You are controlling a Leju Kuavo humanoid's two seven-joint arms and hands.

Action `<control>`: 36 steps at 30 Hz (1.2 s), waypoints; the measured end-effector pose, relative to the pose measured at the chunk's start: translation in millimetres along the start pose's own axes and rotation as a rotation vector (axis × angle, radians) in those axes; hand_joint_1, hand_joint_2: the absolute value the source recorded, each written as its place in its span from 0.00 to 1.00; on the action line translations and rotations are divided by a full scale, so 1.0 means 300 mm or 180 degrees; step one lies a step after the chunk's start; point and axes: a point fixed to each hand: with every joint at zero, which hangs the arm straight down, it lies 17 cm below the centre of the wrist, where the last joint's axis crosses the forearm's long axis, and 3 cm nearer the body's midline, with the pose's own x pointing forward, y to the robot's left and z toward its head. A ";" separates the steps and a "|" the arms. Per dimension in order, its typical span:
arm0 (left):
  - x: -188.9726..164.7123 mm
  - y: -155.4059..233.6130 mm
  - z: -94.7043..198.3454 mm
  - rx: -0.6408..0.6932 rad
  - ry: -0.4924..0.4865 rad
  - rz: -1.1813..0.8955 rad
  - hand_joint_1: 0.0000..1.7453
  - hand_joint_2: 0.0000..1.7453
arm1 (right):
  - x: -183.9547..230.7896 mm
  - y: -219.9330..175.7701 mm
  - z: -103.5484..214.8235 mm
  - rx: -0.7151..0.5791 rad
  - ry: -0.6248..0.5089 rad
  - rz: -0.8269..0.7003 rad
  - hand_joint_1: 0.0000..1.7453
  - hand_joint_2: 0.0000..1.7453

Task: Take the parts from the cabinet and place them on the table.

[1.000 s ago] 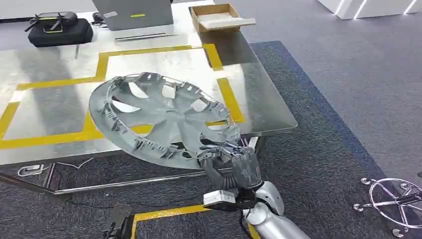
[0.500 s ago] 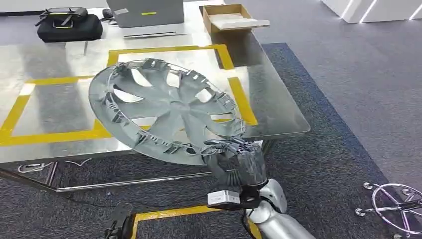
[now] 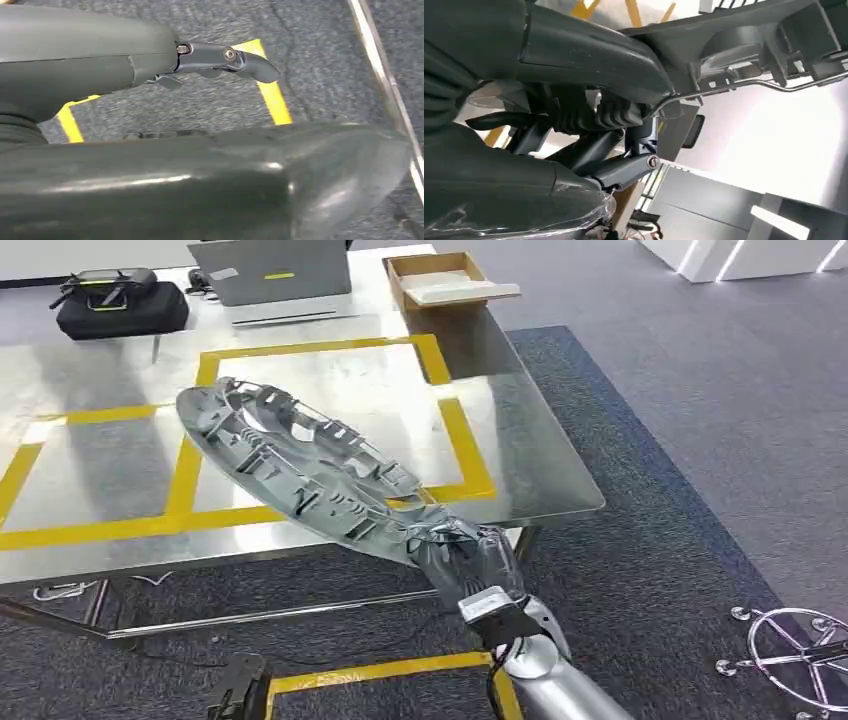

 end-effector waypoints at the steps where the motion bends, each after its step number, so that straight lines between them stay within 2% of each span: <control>1: 0.005 -0.005 -0.001 -0.0008 -0.0007 0.0005 0.00 0.00 | 0.003 -0.004 -0.006 -0.0008 -0.0012 -0.0003 1.00 1.00; 17: 0.019 -0.009 -0.008 -0.0048 -0.0027 -0.0063 0.00 0.00 | -0.008 0.038 0.036 0.0169 -0.0010 0.0027 1.00 1.00; 28: 0.010 -0.016 -0.003 -0.0058 -0.0015 -0.0072 0.00 0.00 | -0.033 0.033 0.078 0.0089 0.0054 0.0207 1.00 1.00; 36: 0.015 -0.024 -0.004 -0.0074 -0.0023 -0.0105 0.00 0.00 | -0.008 0.007 0.063 -0.0034 -0.0040 0.0412 1.00 1.00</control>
